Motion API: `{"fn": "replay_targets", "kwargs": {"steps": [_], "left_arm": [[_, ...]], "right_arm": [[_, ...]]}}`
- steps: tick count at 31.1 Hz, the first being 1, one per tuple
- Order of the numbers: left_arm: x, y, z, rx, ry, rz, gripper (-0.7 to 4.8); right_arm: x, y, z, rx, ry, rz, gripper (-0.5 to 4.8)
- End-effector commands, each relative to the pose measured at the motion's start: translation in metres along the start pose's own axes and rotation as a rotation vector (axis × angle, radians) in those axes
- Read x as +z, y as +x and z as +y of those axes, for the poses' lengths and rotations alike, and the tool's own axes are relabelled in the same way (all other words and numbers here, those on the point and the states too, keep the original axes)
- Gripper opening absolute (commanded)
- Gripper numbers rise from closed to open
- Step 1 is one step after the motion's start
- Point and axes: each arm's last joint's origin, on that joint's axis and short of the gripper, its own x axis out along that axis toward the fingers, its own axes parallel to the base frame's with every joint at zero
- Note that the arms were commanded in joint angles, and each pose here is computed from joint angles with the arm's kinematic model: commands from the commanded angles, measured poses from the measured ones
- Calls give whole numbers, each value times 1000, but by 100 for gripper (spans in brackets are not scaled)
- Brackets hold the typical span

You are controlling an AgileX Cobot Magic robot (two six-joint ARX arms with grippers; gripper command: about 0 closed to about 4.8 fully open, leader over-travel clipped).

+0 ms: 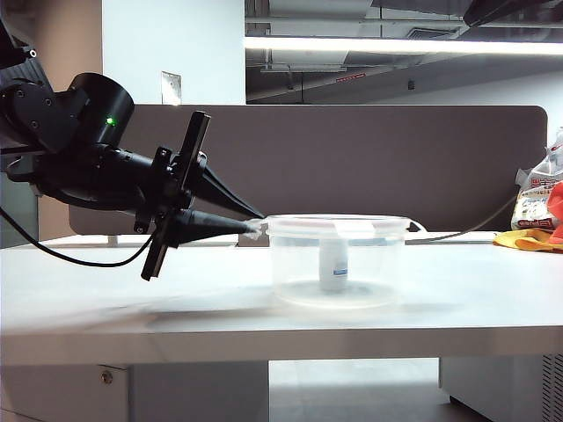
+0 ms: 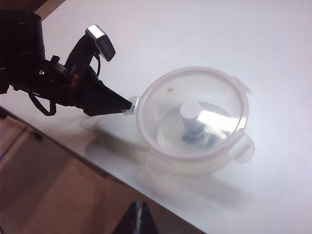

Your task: Remove the lid of the round box, pick up the small white medicine bottle inside, and place it on the table.

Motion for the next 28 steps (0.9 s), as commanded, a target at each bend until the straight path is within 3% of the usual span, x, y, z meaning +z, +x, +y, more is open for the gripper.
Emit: {"fn": "replay_targets", "kwargs": {"steps": [1, 6, 10, 12, 15, 18, 28], "left_arm": [[1, 0, -3, -17, 42, 2, 47], [1, 0, -3, -18, 57, 3, -6], [1, 0, -3, -16, 56, 1, -5], [1, 0, -3, -14, 56, 0, 34], [2, 0, -3, -7, 41, -8, 168], [2, 0, -2, 3, 33, -20, 233], [2, 5, 0, -4, -1, -14, 247]], "right_arm": [[2, -1, 1, 0, -11, -17, -8], [2, -1, 1, 0, -11, -17, -8], [2, -1, 1, 0, -10, -17, -8], [2, -1, 1, 0, -10, -16, -8], [2, -1, 1, 0, -9, -12, -8], [2, -1, 1, 0, -9, -13, -8], [3, -1, 1, 3, -17, -26, -8]]}}
